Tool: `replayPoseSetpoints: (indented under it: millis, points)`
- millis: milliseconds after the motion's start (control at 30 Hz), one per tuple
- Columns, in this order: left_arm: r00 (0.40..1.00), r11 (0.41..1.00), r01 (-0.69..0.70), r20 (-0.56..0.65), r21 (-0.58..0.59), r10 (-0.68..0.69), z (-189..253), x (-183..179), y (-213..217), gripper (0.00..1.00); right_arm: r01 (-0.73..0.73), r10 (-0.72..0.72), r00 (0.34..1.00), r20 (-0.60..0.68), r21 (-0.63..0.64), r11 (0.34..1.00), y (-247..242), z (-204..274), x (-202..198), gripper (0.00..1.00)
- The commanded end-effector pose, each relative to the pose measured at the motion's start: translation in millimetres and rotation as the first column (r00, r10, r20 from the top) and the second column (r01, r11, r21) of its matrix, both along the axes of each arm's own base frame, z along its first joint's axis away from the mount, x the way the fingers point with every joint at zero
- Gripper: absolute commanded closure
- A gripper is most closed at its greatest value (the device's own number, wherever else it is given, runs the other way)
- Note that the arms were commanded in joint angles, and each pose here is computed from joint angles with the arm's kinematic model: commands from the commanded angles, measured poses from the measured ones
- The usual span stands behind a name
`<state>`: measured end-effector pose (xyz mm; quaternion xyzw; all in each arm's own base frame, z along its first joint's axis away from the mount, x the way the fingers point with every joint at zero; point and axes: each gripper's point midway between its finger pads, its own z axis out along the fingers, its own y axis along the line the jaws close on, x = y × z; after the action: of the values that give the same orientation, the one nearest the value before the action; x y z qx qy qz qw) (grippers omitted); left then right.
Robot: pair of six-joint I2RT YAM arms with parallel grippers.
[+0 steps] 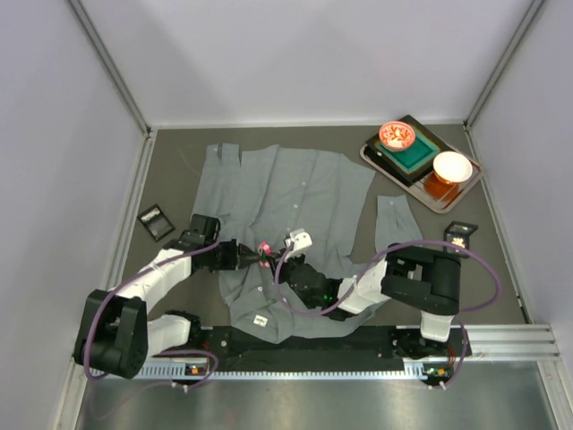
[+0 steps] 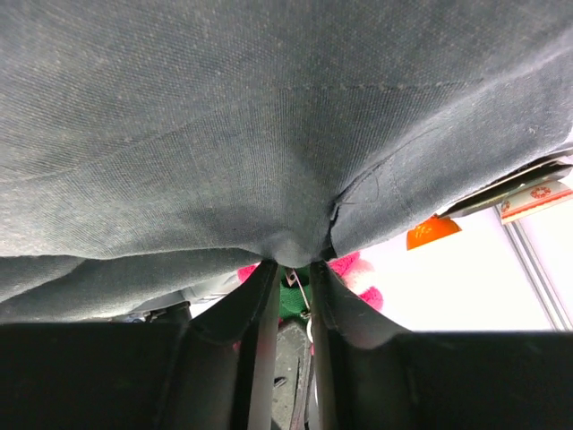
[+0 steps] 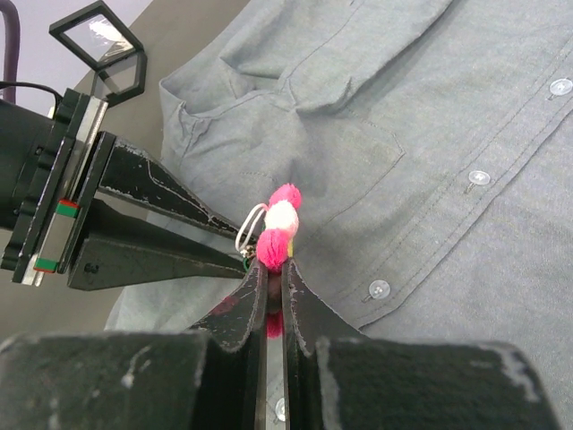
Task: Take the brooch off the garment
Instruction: Remove the brooch from the clothes.
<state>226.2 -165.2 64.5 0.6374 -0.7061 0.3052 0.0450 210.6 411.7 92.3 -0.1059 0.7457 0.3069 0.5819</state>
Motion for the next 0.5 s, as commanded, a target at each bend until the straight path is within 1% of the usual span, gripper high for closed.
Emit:
replayPoseSetpoints:
  millis: [0, 33, 67, 133, 167, 267, 333, 367, 433, 467]
  points:
    - [0.996, 1.000, -0.017, 0.088, 0.006, 0.017, 11, 19, -1, 0.79, -0.005, 0.004, 1.000, 0.004, 0.109, 0.994, 14, 39, -8, 1.00]
    - [0.995, 1.000, -0.020, 0.103, 0.006, 0.019, 12, 20, 0, 0.82, -0.005, 0.005, 1.000, 0.000, 0.112, 0.994, 14, 40, -10, 1.00]
    - [0.994, 1.000, -0.020, 0.111, 0.006, 0.019, 13, 20, 0, 0.87, -0.005, 0.005, 1.000, -0.003, 0.114, 0.993, 14, 40, -10, 1.00]
    - [0.992, 1.000, -0.025, 0.124, 0.002, 0.025, 11, 19, 1, 0.90, -0.001, 0.003, 1.000, -0.011, 0.110, 0.994, 12, 40, -10, 1.00]
    - [0.992, 1.000, -0.023, 0.124, 0.004, 0.022, 10, 17, 1, 0.93, -0.002, 0.004, 1.000, -0.015, 0.111, 0.994, 12, 39, -11, 1.00]
    - [0.993, 1.000, -0.005, 0.114, 0.013, 0.003, 7, 10, 1, 1.00, -0.014, 0.017, 1.000, -0.024, 0.108, 0.994, 12, 38, -12, 1.00]
    - [0.994, 1.000, 0.010, 0.104, 0.022, -0.013, 5, 6, 2, 1.00, -0.022, 0.024, 1.000, -0.019, 0.100, 0.995, 11, 41, -13, 0.95]
    - [0.996, 0.999, 0.031, 0.078, 0.040, -0.034, 2, -1, 3, 1.00, -0.024, 0.026, 1.000, -0.015, 0.089, 0.996, 11, 41, -13, 0.89]
    - [0.997, 0.997, 0.058, 0.043, 0.054, -0.060, -3, -9, 4, 1.00, -0.047, 0.048, 0.999, -0.015, 0.056, 0.997, 9, 41, -15, 0.85]
    - [0.995, 0.993, 0.094, 0.018, 0.066, -0.095, -5, -16, 5, 1.00, -0.082, 0.083, 0.996, -0.026, 0.055, 0.995, 11, 40, -17, 0.77]
